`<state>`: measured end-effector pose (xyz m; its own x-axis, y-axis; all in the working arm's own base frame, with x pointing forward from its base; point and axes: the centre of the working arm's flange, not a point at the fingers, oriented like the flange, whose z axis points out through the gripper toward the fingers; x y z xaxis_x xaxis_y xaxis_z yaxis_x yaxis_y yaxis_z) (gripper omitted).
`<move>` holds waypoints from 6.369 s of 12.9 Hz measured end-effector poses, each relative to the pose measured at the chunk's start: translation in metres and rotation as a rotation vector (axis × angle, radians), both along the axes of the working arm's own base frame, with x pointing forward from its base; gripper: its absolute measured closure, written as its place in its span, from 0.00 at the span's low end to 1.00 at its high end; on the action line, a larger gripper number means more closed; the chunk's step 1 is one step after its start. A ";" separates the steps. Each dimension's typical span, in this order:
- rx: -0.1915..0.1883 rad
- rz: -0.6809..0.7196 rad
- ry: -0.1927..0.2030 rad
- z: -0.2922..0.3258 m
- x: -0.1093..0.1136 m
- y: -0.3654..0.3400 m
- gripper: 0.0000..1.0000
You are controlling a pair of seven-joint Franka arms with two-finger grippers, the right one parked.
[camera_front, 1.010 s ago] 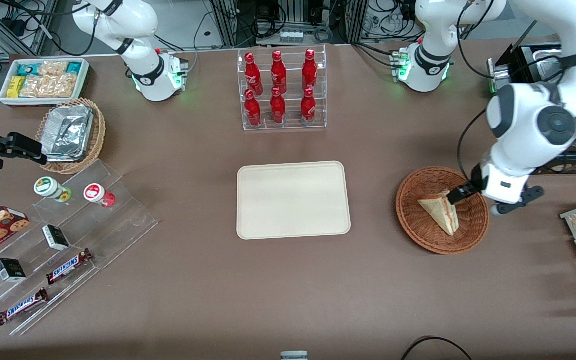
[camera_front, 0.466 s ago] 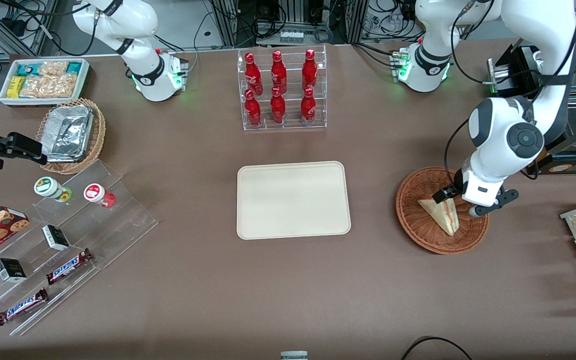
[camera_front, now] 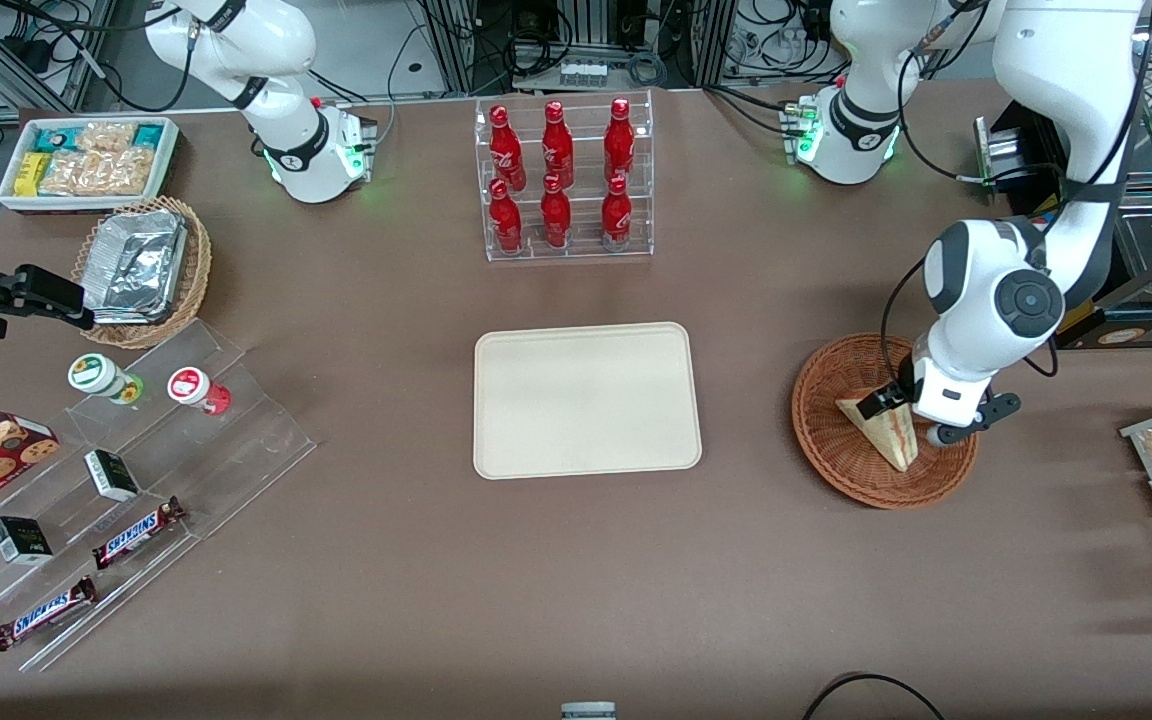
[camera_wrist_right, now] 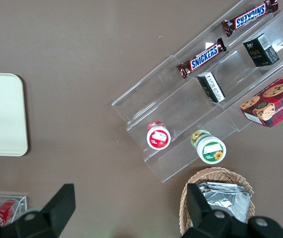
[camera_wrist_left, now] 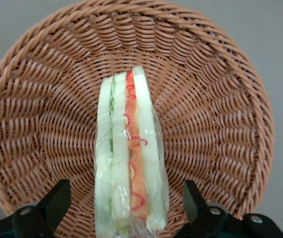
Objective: Place sandwich from basket to tray
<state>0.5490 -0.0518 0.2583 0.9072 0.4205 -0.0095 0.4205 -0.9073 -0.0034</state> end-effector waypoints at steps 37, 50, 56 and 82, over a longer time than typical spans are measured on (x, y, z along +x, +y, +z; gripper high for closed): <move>0.039 -0.487 0.059 -0.010 -0.074 -0.476 0.82; 0.045 -0.441 0.002 0.040 -0.049 -0.467 0.08; 0.087 -0.275 0.061 0.209 -0.004 -0.334 0.00; -0.038 -0.516 0.119 0.410 -0.053 0.029 0.00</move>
<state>0.4964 -0.0233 0.6680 0.9878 -0.0826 -0.1320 -0.0817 -0.9966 0.0125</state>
